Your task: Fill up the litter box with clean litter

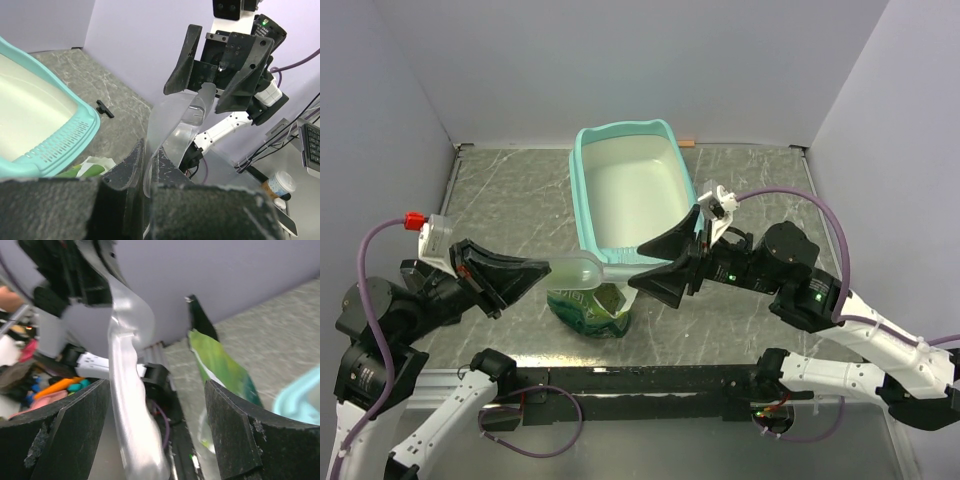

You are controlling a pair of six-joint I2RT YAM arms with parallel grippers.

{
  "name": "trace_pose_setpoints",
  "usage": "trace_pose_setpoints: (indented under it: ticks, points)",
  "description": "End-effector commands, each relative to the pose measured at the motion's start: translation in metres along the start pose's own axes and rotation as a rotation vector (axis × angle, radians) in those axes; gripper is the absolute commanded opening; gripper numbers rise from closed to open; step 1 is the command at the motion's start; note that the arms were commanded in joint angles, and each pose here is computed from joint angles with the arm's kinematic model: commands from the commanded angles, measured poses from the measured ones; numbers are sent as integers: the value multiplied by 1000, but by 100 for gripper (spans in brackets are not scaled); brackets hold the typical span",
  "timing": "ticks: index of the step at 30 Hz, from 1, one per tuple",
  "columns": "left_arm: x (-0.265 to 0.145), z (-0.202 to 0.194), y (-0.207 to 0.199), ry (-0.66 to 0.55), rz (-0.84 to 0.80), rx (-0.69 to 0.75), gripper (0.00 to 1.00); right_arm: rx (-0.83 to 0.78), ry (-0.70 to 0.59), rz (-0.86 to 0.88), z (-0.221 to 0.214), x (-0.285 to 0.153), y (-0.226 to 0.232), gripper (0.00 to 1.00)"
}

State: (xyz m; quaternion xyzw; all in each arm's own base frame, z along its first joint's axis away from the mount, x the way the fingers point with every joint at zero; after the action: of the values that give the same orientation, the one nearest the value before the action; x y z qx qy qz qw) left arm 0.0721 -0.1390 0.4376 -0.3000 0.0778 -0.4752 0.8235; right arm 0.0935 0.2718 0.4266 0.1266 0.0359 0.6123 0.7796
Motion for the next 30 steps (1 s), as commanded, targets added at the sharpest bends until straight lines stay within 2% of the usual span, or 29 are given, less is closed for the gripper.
trace_pose_setpoints:
  ticks: [1,9,18,23,30]
  points:
    - [0,2,-8,-20,-50,3,1,22,-121,195,26,-1,30,82]
    - [-1,2,-3,-49,-38,11,1,48,-73,231,16,3,33,73]
    - [-3,4,-8,-51,-54,21,1,43,-60,184,3,2,24,72]
    - [-1,4,-7,-44,-50,18,1,40,-66,184,4,1,24,60]
    - [-2,1,-3,-37,-33,19,1,21,-91,164,8,-7,23,52]
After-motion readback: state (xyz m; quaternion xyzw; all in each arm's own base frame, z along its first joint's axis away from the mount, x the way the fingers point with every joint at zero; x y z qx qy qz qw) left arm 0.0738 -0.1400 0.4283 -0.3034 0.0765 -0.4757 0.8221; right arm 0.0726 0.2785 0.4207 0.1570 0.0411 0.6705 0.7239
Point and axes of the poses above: each gripper's point midway between its finger pads, its own x axis out along the fingers, its own y axis along the line the jaws close on, z = x × y, the point moved 3 cm from there along -x, back along the fingers, and after that the axes turned 8 degrees about -x, right-handed, at the moved point
